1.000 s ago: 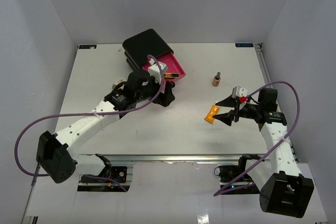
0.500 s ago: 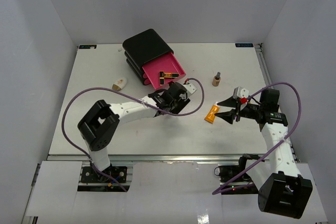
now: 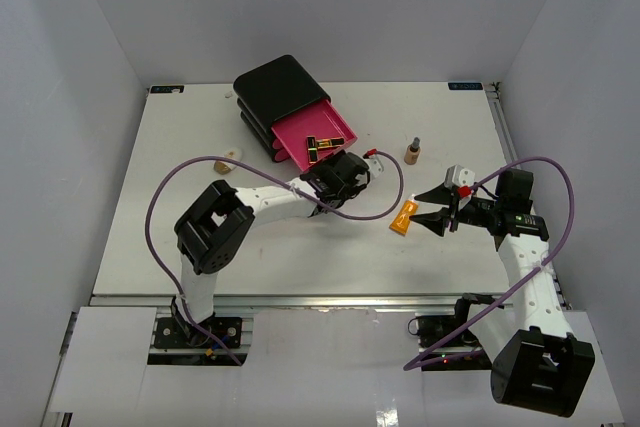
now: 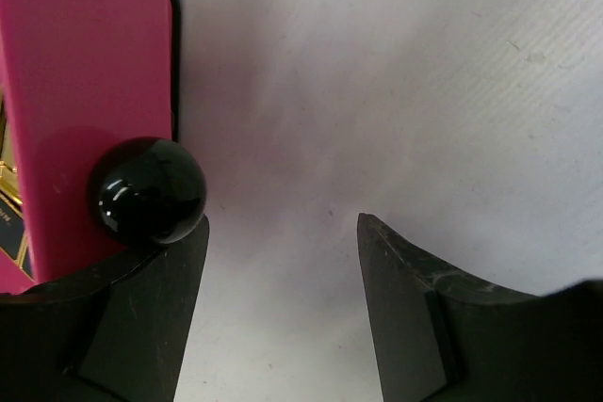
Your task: Organize the makeup
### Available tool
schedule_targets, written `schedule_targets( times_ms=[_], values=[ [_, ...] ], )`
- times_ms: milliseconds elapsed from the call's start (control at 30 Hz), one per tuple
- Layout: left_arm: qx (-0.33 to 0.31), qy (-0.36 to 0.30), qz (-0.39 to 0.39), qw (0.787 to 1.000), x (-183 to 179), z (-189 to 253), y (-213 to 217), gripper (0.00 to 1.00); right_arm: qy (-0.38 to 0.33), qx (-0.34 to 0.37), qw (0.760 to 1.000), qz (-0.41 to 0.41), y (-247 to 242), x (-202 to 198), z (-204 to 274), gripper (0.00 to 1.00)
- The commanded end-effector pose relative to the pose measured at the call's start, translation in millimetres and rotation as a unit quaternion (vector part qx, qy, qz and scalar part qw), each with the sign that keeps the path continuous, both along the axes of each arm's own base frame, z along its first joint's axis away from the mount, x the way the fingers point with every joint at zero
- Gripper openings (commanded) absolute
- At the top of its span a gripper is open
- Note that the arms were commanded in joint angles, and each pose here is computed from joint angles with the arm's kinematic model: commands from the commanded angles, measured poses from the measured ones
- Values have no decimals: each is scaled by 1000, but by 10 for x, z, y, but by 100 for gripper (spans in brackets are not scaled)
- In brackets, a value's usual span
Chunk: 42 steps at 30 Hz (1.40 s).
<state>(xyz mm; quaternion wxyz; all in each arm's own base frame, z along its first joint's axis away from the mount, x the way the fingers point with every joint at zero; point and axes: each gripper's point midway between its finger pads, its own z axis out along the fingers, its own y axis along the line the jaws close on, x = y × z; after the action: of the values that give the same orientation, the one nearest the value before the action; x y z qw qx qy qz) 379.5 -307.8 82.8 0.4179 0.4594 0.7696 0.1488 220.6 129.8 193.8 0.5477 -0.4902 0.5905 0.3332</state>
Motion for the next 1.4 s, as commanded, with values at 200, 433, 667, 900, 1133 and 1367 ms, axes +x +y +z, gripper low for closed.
schedule_targets(
  times_ms=[200,433,667,900,1133,1367],
  values=[
    [-25,-100,43,994,444,749,66,81,-16,4,1000,2,-7,0,66,56],
    [-47,-135,54,988,551,1062,101,86,-14,5,1000,0,-15,4,73,56],
    [-58,-141,83,985,779,1151,326,88,-14,7,1000,-1,-22,5,79,56],
    [-82,-143,112,980,1043,1281,547,91,-13,8,1000,-1,-26,4,84,56],
    [-104,-147,122,976,1211,1405,583,95,-11,9,1000,-4,-39,13,81,56],
    [-137,-148,123,972,1171,1552,562,97,-10,10,1000,-5,-43,15,80,56]
  ],
)
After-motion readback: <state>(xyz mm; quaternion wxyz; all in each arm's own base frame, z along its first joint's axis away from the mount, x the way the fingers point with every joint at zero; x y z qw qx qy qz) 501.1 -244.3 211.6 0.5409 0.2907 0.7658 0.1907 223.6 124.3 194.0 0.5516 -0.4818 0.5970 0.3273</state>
